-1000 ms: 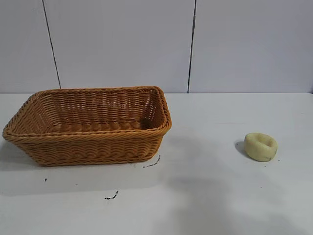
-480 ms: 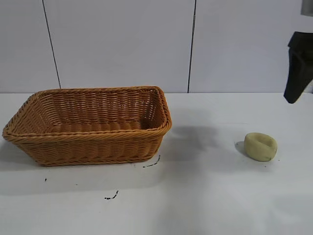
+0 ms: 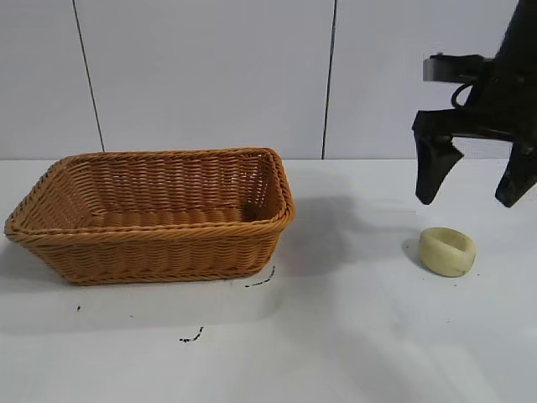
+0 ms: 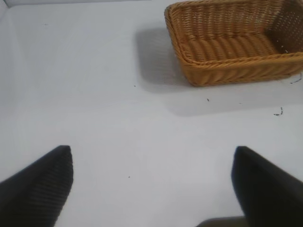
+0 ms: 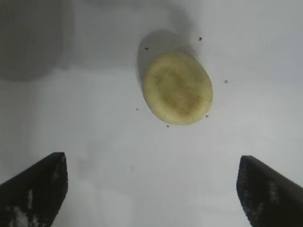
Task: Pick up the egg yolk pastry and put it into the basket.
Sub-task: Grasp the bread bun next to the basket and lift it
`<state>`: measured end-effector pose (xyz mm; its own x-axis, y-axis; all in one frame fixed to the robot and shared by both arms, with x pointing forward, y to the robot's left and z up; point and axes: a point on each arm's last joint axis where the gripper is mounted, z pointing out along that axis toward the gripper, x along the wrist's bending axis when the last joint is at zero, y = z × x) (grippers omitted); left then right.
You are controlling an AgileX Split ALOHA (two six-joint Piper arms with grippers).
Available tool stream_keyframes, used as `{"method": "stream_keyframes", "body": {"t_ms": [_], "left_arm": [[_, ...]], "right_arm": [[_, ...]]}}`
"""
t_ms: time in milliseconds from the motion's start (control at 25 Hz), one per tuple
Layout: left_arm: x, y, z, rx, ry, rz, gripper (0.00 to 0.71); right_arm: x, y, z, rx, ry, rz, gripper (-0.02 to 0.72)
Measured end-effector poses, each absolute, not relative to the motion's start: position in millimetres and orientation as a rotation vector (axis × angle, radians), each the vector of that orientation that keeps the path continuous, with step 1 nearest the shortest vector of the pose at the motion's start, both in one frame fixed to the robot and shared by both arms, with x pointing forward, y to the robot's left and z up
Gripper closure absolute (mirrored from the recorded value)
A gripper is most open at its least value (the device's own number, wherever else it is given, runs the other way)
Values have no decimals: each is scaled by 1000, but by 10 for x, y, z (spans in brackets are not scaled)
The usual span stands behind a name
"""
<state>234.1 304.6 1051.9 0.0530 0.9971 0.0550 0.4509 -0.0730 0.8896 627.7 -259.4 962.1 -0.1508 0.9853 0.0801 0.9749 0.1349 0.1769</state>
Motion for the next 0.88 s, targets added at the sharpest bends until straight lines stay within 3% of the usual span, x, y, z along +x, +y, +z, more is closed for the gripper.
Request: {"method": "stream_keyframes", "body": {"t_ms": [520,800,880], "left_arm": [[2341,3046,10519,1618,1483,969,17],[2341,3046,10519,1618,1483,969,17],[2341,3046,10519,1618,1483,969,17]], "right_arm": [[6460,-2609,8947,2039,2308,226,8],[6477,-2604,8903,2044,2299,239,8],[6478,-2604,8903,2043,2298,241,42]]}}
